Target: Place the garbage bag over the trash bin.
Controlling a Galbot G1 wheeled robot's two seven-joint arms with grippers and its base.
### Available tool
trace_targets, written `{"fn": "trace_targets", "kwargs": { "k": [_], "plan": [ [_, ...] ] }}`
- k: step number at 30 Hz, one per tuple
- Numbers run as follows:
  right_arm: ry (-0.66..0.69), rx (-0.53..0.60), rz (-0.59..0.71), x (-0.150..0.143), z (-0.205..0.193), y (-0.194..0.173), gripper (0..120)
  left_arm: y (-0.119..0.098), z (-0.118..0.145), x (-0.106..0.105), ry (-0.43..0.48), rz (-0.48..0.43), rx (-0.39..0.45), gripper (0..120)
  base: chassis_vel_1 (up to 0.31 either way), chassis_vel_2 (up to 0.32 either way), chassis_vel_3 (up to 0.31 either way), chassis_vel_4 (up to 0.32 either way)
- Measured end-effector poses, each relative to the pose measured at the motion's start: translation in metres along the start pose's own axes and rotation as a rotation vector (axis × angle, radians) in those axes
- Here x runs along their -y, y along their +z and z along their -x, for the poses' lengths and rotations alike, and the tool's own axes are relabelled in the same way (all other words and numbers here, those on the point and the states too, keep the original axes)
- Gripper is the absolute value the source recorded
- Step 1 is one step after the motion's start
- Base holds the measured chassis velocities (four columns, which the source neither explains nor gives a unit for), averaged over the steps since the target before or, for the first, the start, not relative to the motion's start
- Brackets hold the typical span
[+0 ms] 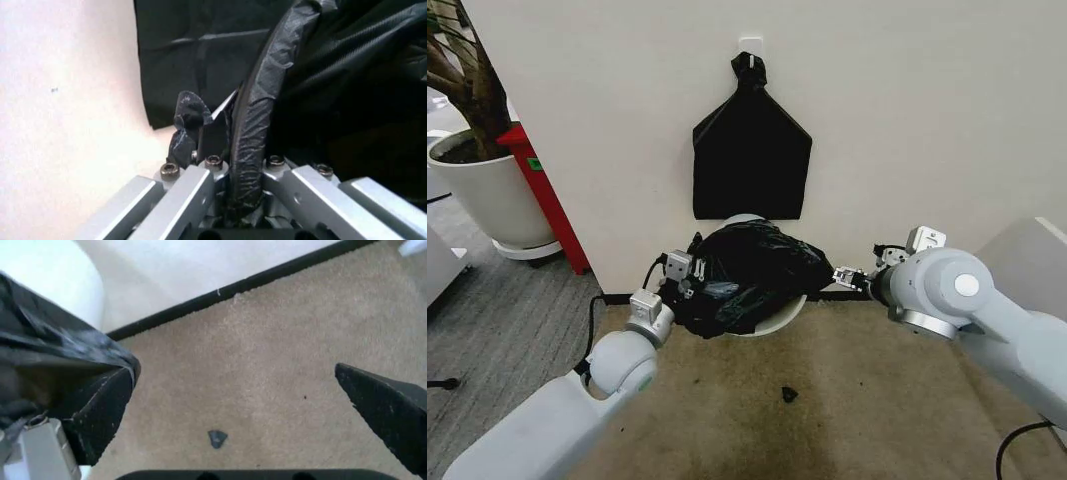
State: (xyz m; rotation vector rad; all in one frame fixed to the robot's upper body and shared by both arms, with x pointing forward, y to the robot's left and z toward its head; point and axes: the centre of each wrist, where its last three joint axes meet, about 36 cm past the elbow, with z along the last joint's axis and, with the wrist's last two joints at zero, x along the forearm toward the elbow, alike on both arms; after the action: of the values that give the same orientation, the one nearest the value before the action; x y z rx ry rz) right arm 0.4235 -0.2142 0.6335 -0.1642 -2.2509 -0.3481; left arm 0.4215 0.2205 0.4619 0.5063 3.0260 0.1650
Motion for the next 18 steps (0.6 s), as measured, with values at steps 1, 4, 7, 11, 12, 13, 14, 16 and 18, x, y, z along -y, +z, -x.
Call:
{"fn": "trace_targets", "kwargs": {
  "k": [1, 4, 7, 11, 12, 13, 14, 16, 18],
  "plan": [
    [-0.011, -0.001, -0.02, 0.002, 0.001, 0.0, 100, -0.001, 0.001, 0.0, -0.007, -0.012, -0.003, 1, 0.0, 0.0, 0.0, 0.0],
    [-0.046, -0.003, -0.071, 0.008, 0.005, 0.001, 100, -0.004, 0.005, 0.001, -0.029, -0.054, -0.016, 1, 0.0, 0.0, 0.0, 0.0],
    [-0.049, -0.002, -0.075, 0.011, 0.011, 0.0, 100, -0.006, 0.007, 0.002, -0.038, -0.078, -0.024, 1, 0.0, 0.0, 0.0, 0.0],
    [-0.045, 0.04, -0.113, 0.02, 0.027, -0.001, 100, -0.012, 0.008, 0.005, -0.045, -0.152, -0.058, 1, 0.0, 0.0, 0.0, 0.0],
    [-0.052, 0.055, -0.126, 0.023, 0.028, 0.0, 100, -0.013, 0.008, 0.005, -0.049, -0.174, -0.069, 1, 0.0, 0.0, 0.0, 0.0],
    [-0.057, 0.063, -0.134, 0.024, 0.029, 0.001, 100, -0.013, 0.009, 0.005, -0.052, -0.19, -0.077, 1, 0.0, 0.0, 0.0, 0.0],
    [-0.057, 0.063, -0.134, 0.024, 0.029, 0.001, 100, -0.013, 0.009, 0.005, -0.052, -0.19, -0.077, 1, 0.0, 0.0, 0.0, 0.0],
    [-0.079, 0.092, -0.162, 0.026, 0.025, 0.004, 100, -0.014, 0.011, 0.005, -0.063, -0.232, -0.095, 1, 0.0, 0.0, 0.0, 0.0],
    [-0.099, 0.118, -0.18, 0.025, 0.017, 0.009, 100, -0.014, 0.014, 0.004, -0.075, -0.261, -0.108, 1, 0.0, 0.0, 0.0, 0.0]
  ]
}}
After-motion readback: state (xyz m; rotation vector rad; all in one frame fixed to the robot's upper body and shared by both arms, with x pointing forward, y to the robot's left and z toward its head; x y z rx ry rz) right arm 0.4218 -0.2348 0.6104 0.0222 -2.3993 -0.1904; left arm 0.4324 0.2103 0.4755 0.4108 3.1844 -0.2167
